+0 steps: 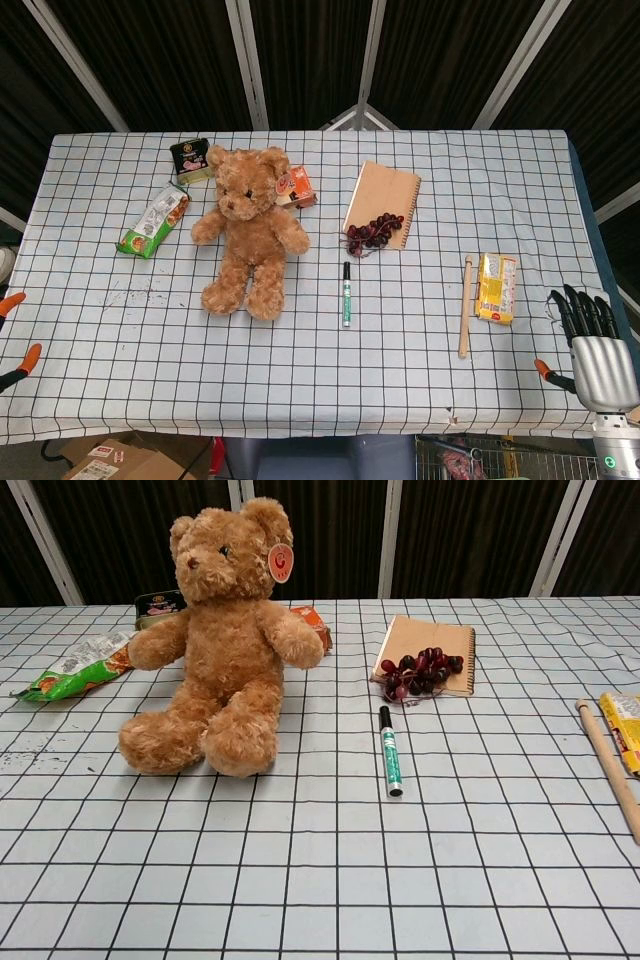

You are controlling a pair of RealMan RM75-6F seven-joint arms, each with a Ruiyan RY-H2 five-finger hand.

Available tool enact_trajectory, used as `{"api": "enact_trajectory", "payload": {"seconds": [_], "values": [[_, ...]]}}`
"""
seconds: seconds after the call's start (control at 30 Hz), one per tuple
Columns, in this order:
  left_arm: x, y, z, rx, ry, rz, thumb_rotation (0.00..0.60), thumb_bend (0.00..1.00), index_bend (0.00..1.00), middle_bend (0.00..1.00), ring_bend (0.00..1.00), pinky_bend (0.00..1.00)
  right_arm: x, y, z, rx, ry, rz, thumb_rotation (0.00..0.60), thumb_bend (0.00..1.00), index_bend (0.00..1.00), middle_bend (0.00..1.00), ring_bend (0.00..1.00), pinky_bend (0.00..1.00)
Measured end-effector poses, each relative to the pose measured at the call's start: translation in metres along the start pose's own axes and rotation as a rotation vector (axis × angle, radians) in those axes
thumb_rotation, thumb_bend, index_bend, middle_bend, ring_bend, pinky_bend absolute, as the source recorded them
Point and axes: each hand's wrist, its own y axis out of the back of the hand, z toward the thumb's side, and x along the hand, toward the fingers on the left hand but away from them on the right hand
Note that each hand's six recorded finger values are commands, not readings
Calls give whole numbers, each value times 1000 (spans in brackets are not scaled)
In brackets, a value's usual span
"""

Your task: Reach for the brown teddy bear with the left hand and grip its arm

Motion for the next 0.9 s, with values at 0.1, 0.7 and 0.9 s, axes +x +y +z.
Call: {"api": "enact_trajectory", "payload": {"seconds": [0.1,0.7,0.9], "values": [[-1,0,-2,0,7,-4,600,410,220,102,0,0,-1,-1,1,2,1,4,600,171,23,2,7,0],[10,-6,-4,-89,11,-43,600,394,214,102,0,0,-3,-3,0,-12,2,16,600,172,23,2,7,0],[39,-27,2,-272,16,-172,600,340,213,117,0,0,-2,-1,-2,-25,-2,6,600,172,23,2,7,0]]}}
